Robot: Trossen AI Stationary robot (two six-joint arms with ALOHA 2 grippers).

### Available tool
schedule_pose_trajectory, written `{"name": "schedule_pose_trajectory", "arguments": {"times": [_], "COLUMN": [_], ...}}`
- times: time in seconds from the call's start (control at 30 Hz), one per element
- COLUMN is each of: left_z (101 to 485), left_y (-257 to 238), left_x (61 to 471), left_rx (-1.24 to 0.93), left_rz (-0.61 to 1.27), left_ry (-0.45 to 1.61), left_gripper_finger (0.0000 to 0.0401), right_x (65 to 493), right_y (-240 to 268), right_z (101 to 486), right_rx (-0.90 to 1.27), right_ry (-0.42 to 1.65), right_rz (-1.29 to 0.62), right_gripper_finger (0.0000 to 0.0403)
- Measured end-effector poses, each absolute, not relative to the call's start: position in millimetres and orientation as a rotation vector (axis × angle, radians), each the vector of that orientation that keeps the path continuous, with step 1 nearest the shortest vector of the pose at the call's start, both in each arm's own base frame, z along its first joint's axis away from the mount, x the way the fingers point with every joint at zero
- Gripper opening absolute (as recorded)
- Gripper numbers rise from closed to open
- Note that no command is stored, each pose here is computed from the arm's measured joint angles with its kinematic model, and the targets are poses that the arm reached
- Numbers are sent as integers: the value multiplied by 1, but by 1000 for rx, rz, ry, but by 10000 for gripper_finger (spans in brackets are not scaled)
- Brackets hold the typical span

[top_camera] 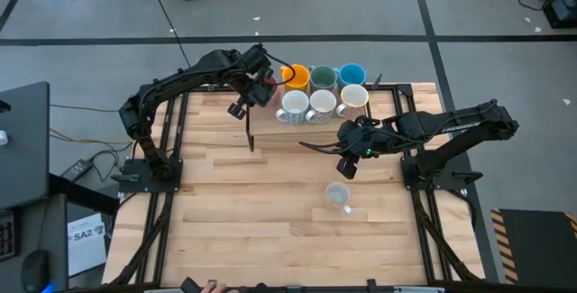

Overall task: Place coffee mugs
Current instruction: Put the pink mug on the shelf

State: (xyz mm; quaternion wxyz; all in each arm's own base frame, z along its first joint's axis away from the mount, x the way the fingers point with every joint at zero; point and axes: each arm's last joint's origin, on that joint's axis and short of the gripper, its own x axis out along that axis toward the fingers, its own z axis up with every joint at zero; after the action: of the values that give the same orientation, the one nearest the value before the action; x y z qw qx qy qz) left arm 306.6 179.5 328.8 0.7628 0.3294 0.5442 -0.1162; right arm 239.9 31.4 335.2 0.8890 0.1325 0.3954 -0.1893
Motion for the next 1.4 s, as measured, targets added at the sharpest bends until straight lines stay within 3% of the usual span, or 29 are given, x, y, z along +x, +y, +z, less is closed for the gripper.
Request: {"name": "schedule_pose_trajectory", "arguments": {"times": [0.53,1.4], "left_z": [331,332], "left_y": [181,183], "left_x": [310,311], "left_rx": [694,695], "left_rz": [-194,-145], "left_ry": [1151,1161], "left_gripper_finger": [47,94], "right_x": [240,240], "right_y": [31,31], "right_z": [335,335], "right_rx": [276,275], "right_ry": [821,823], "right_rz": [-393,-393], "right_gripper_finger": [96,96]}}
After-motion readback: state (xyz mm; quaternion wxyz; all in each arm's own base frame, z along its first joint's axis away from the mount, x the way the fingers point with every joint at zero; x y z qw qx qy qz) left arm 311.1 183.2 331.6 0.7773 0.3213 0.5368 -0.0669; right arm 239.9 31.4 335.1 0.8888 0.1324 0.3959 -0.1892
